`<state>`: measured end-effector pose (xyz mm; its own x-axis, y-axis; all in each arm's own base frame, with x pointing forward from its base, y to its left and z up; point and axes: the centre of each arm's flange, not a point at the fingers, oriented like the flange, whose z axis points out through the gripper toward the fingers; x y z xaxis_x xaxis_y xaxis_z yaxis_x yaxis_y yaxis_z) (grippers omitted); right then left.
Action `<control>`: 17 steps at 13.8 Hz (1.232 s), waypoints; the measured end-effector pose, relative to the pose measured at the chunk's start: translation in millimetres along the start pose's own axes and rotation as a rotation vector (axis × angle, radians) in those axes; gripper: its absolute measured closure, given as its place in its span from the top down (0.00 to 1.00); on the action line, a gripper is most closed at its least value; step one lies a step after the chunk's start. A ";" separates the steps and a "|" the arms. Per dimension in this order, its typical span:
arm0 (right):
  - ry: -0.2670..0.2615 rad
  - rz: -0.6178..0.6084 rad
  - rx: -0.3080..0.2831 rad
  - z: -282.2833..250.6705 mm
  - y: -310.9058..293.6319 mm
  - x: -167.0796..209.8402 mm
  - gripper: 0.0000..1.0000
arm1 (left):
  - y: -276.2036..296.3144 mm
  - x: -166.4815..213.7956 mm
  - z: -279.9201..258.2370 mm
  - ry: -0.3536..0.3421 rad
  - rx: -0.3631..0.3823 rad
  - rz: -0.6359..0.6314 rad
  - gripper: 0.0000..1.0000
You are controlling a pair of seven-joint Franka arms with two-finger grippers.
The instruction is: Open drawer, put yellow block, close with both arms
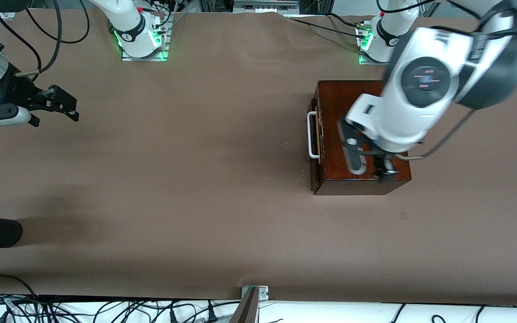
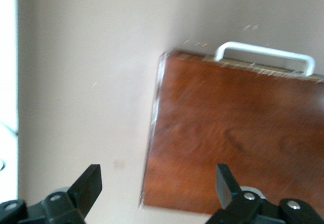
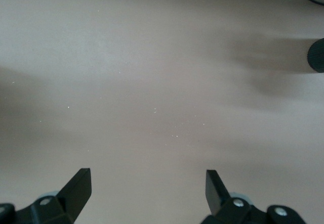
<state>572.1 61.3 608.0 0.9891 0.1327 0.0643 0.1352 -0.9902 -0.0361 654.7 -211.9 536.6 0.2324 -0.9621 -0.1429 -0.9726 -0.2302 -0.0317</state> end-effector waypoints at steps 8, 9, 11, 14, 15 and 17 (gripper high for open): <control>0.004 0.000 -0.001 -0.6 0.1 0.4 1.00 | -36.0 -99.5 -8.1 0.042 -0.004 -0.507 1.00; 0.004 0.000 -0.003 -0.7 0.4 0.4 1.00 | -35.4 -115.3 -9.6 0.084 -0.014 -0.636 1.00; 0.005 -0.001 -0.009 -0.9 1.0 0.5 1.00 | -29.0 -154.2 -5.3 0.122 -0.051 -0.831 1.00; 0.006 -0.001 -0.010 -1.2 1.1 0.6 1.00 | -5.6 -190.5 0.4 0.109 -0.104 -1.086 1.00; 0.007 -0.001 -0.011 -1.3 1.1 0.6 1.00 | 4.5 -196.7 -2.0 0.104 -0.113 -1.168 1.00; 0.008 -0.001 -0.011 -1.6 1.1 0.8 1.00 | 28.5 -202.9 -11.1 0.101 -0.126 -1.311 1.00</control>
<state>573.0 60.3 609.6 0.9884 0.1337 0.0726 0.1358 -0.9904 -0.0250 579.8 -24.9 575.6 0.9997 -0.0224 -0.0034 -0.0224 -0.9997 0.0035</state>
